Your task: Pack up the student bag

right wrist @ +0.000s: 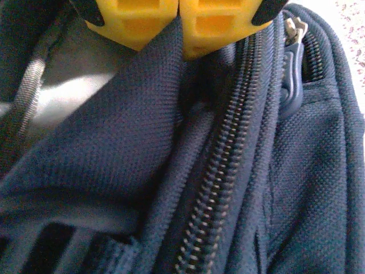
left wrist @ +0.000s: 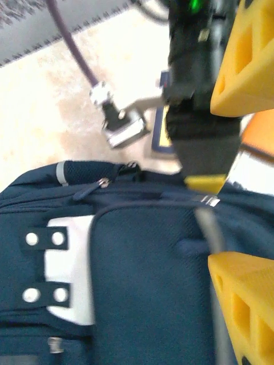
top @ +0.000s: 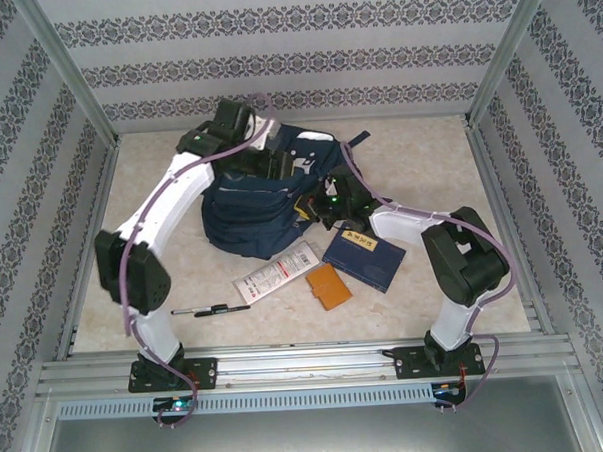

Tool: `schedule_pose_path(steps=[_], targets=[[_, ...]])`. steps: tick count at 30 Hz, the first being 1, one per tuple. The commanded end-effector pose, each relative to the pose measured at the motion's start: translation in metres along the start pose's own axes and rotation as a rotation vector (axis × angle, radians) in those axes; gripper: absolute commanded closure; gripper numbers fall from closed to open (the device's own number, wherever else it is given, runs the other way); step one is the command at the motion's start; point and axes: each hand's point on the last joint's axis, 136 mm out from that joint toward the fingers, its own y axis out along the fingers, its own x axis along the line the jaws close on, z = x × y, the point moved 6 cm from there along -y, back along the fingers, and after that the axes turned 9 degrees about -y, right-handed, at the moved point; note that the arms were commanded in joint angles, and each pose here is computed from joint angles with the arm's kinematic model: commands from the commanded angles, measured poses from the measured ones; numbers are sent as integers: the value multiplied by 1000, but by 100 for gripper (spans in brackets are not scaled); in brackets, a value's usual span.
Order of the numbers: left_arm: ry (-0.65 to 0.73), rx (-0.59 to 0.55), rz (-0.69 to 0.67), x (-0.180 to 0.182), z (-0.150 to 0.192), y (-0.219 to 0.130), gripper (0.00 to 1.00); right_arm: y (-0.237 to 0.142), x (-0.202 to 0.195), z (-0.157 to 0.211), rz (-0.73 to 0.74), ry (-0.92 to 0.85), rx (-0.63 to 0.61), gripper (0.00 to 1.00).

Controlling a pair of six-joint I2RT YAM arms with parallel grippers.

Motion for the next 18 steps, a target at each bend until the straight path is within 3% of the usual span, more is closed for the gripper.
schedule_pose_path(steps=[1, 4, 8, 18], targets=[[-328, 169, -21, 6, 75, -14, 39, 5, 37, -6, -104, -34, -18, 100], [-385, 105, 38, 1, 121, -10, 40, 12, 44, -1, -128, -26, 16, 100], [-451, 10, -16, 23, 146, -2, 40, 17, 53, 6, -145, -34, 50, 100], [-429, -7, -68, 30, 127, 33, 43, 19, 66, 27, -151, -31, 54, 100]])
